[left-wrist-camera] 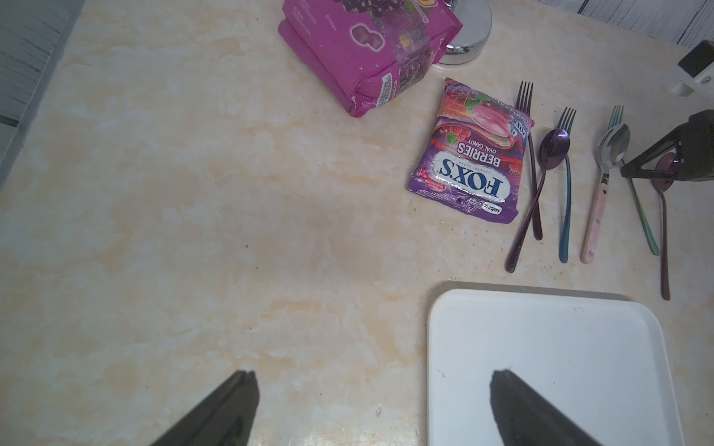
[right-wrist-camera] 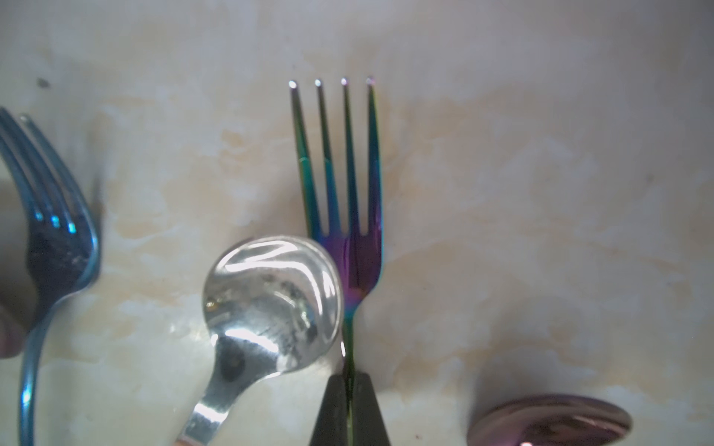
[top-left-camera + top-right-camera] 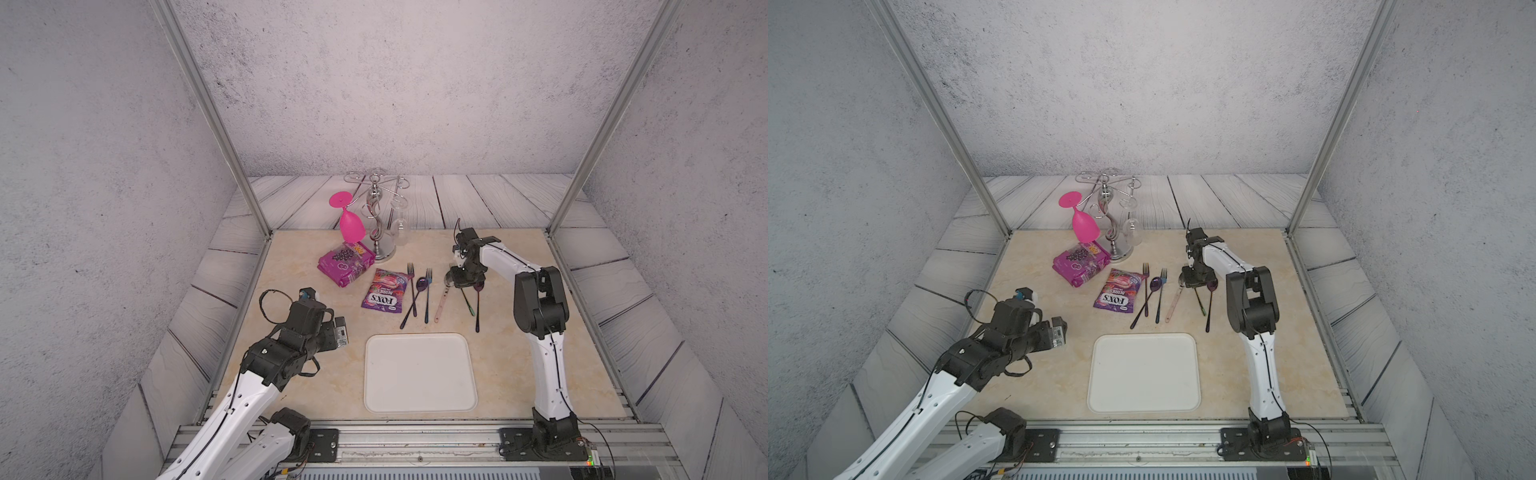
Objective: Set the spoon and fork side by side
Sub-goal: Pick up the fork at the center of the board, then place the fork on the tray, then pick up the spoon from the center of the board.
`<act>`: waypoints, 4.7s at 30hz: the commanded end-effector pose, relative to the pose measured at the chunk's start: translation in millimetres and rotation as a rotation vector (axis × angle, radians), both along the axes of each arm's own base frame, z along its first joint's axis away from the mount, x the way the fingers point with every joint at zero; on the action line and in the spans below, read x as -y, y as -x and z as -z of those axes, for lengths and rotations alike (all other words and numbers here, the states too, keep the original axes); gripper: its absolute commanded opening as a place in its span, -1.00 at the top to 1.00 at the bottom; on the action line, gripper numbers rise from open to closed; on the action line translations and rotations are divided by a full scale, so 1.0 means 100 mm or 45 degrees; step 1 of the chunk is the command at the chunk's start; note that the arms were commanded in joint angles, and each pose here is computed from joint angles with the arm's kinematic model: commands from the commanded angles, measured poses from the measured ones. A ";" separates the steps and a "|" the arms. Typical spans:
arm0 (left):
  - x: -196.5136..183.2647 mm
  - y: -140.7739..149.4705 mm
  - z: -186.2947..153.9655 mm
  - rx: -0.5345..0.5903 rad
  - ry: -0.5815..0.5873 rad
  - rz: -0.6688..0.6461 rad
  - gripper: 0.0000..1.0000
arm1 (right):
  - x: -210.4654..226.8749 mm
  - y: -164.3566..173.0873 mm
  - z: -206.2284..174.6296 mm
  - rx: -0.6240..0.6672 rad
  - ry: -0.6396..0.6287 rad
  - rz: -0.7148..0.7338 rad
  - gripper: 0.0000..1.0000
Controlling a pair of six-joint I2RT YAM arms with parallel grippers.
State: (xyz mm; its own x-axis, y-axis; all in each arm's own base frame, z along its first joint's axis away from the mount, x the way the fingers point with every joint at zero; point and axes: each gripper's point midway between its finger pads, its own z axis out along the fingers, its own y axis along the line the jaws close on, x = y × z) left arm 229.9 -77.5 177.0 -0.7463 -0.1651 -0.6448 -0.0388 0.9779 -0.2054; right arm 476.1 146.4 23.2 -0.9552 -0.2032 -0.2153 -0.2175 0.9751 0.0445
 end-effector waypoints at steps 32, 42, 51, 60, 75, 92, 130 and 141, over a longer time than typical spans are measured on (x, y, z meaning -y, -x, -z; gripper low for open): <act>-0.26 0.17 -0.38 0.221 -0.006 -0.064 -0.99 | -1.52 2.73 -0.98 -0.069 -0.661 0.216 1.00; -0.27 0.25 -0.45 0.265 0.032 -0.059 -0.99 | -2.24 3.03 -0.79 -0.040 -0.510 0.190 1.00; -0.28 0.28 -0.46 0.283 0.059 -0.071 -0.99 | -2.53 3.01 -0.57 -0.053 -0.377 0.211 1.00; -0.29 0.31 -0.47 0.294 0.068 -0.067 -0.99 | -2.68 2.94 -0.37 -0.057 -0.340 0.226 1.00; -0.28 0.31 -0.48 0.300 0.076 -0.061 -0.99 | -2.76 2.91 -0.16 -0.083 -0.287 0.214 1.00; -0.28 0.32 -0.47 0.295 0.076 -0.062 -0.99 | -2.72 2.89 -0.05 -0.104 -0.254 0.223 0.66; -0.10 0.26 -0.21 0.113 0.023 0.052 -0.99 | 0.49 0.63 -0.36 -0.028 0.001 0.377 0.22; -0.12 0.24 -0.19 0.105 0.009 0.038 -0.99 | 0.56 0.56 -0.01 -0.112 0.007 0.393 0.36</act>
State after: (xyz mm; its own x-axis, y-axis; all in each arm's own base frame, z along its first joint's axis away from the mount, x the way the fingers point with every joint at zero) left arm 204.4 -68.4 195.9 -0.6973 -0.1540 -0.7000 0.0157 0.9731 -0.2297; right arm 417.6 88.4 30.0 -0.9831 0.1108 -0.1460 0.1070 0.9937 0.0336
